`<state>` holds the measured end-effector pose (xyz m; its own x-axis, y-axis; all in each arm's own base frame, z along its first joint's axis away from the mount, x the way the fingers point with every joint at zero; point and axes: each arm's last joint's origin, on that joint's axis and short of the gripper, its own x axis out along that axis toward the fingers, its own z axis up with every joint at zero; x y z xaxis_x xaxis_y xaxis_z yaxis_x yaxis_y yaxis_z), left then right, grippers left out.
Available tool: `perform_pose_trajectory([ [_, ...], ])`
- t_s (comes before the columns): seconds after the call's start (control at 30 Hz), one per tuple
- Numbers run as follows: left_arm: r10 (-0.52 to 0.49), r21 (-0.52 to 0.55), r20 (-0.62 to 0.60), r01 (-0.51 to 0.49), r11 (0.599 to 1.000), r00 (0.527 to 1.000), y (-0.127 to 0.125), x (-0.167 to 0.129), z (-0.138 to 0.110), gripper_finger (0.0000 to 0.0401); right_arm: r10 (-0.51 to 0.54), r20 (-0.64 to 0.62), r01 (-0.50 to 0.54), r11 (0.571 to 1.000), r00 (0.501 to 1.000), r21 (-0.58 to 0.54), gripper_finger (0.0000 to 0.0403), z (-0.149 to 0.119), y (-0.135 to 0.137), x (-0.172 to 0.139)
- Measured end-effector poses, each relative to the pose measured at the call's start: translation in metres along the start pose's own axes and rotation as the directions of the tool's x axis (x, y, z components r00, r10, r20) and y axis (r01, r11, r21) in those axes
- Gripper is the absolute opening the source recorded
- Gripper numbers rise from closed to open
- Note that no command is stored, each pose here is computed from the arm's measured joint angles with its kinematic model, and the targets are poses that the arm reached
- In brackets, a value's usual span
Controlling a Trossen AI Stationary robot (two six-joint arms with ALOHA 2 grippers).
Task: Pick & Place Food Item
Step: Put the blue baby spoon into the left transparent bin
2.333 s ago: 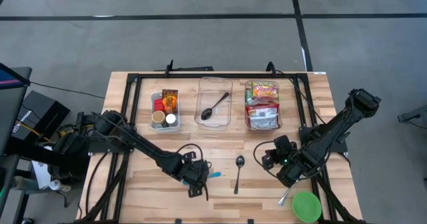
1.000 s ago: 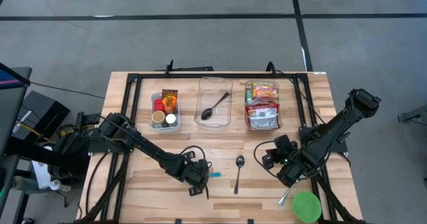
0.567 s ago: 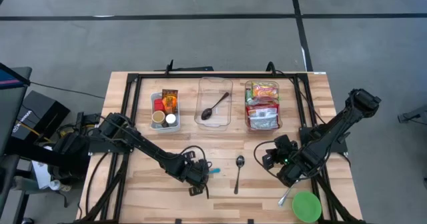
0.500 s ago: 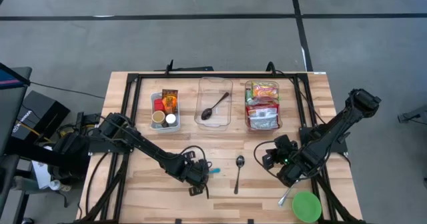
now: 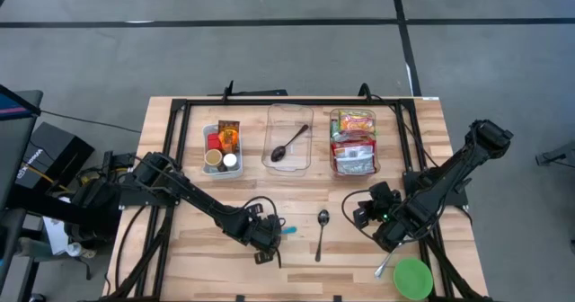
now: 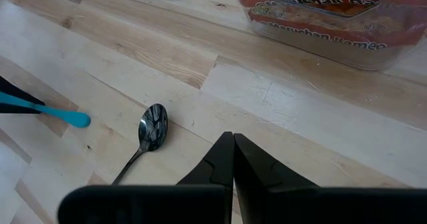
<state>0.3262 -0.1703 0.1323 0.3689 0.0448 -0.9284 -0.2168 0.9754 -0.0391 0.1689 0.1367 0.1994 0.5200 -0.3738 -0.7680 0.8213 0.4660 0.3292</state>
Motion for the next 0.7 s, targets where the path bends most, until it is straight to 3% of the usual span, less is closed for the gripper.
perform_pose_trajectory([
  [0.33, -0.031, -0.005, 0.013, 0.031, 1.000, 0.999, 0.001, -0.012, 0.002, 0.0027, -0.001, 0.000, 0.001, 1.000, 1.000, 0.000, 0.0000, 0.000, 0.000, 0.000],
  [0.53, -0.120, -0.028, 0.133, 0.125, 0.992, 0.984, 0.005, -0.061, 0.015, 0.0027, -0.004, 0.002, 0.004, 1.000, 1.000, -0.003, 0.0000, 0.000, 0.000, 0.000],
  [0.7, -0.227, -0.045, 0.304, 0.252, 0.967, 0.925, 0.013, -0.118, 0.026, 0.0026, -0.006, 0.002, 0.006, 1.000, 1.000, -0.005, 0.0000, 0.000, -0.001, 0.000],
])
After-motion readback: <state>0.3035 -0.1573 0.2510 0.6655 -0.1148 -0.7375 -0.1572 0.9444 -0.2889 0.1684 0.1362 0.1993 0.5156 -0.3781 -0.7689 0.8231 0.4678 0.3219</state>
